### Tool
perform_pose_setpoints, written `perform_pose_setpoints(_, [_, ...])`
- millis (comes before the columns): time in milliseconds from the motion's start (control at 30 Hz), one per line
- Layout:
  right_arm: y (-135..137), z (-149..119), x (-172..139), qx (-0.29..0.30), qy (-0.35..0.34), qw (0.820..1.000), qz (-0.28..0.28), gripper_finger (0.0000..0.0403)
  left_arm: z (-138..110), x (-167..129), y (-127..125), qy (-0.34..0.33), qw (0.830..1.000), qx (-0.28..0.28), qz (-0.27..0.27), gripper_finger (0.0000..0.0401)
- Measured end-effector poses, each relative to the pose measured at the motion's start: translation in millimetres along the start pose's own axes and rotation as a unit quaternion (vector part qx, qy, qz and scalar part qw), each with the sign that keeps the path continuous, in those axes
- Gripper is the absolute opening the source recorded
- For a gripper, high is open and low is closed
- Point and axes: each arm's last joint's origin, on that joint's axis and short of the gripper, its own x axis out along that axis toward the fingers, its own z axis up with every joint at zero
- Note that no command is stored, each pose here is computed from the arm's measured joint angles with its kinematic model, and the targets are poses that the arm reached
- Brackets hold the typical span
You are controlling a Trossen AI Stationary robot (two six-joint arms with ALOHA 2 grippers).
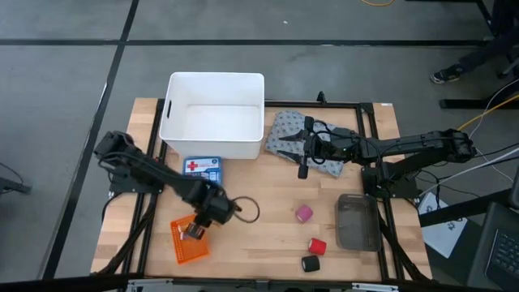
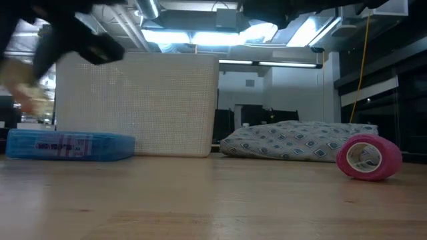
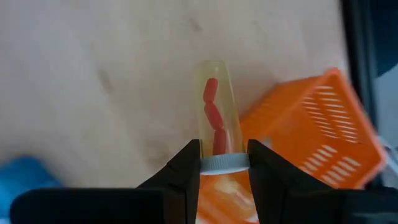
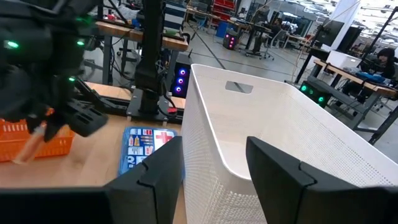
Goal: Pick & place medical supplies in basket/bin
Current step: Put the yellow pill bottle in the orange bin
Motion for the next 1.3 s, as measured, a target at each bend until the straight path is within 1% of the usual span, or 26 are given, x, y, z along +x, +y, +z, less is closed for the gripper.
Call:
perform_pose_setpoints(100, [0.0, 0.0, 0.0, 0.000, 0.000, 1.000, 0.000, 0.0178, -1.4, 2.8, -12.1, 0.006, 1.000, -0.002, -0.013, 0.0098])
perform_pose_setpoints(233, [0.0, 0.0, 0.0, 0.000, 0.000, 1.000, 0.000, 0.0178, -3.1, 5.3, -23.3, 0.011, 1.000, -0.004, -0.018, 0.0098])
perform_pose_setpoints(467, [0.0, 0.0, 0.0, 0.000, 0.000, 1.000, -0.001, 0.0178, -4.5, 6.4, -29.5, 0.015, 1.000, -0.009, -0.020, 0.0098])
perform_pose_setpoints(600, [-0.2, 0.0, 0.0, 0.000, 0.000, 1.000, -0.002, 0.0178, -6.5, -0.4, -31.2, 0.005, 0.999, -0.018, -0.031, 0.0098])
perform_pose_setpoints(800, [-0.2, 0.0, 0.0, 0.000, 0.000, 1.000, -0.002, 0.0178, -14.6, -23.1, -38.4, -0.032, 0.998, -0.028, -0.043, 0.0098])
perform_pose_setpoints(933, [-0.1, 0.0, 0.0, 0.000, 0.000, 1.000, -0.002, 0.0178, -21.3, -35.4, -45.6, -0.052, 0.997, -0.044, -0.046, 0.0098])
perform_pose_setpoints(1100, [-0.1, 0.0, 0.0, 0.000, 0.000, 1.000, -0.001, 0.0178, -26.0, -36.9, -57.1, -0.056, 0.996, -0.052, -0.039, 0.0098])
perform_pose_setpoints(1300, [-0.1, 0.0, 0.0, 0.000, 0.000, 1.000, -0.002, 0.0178, -32.9, -28.9, -67.7, -0.041, 0.996, -0.075, -0.030, 0.0098])
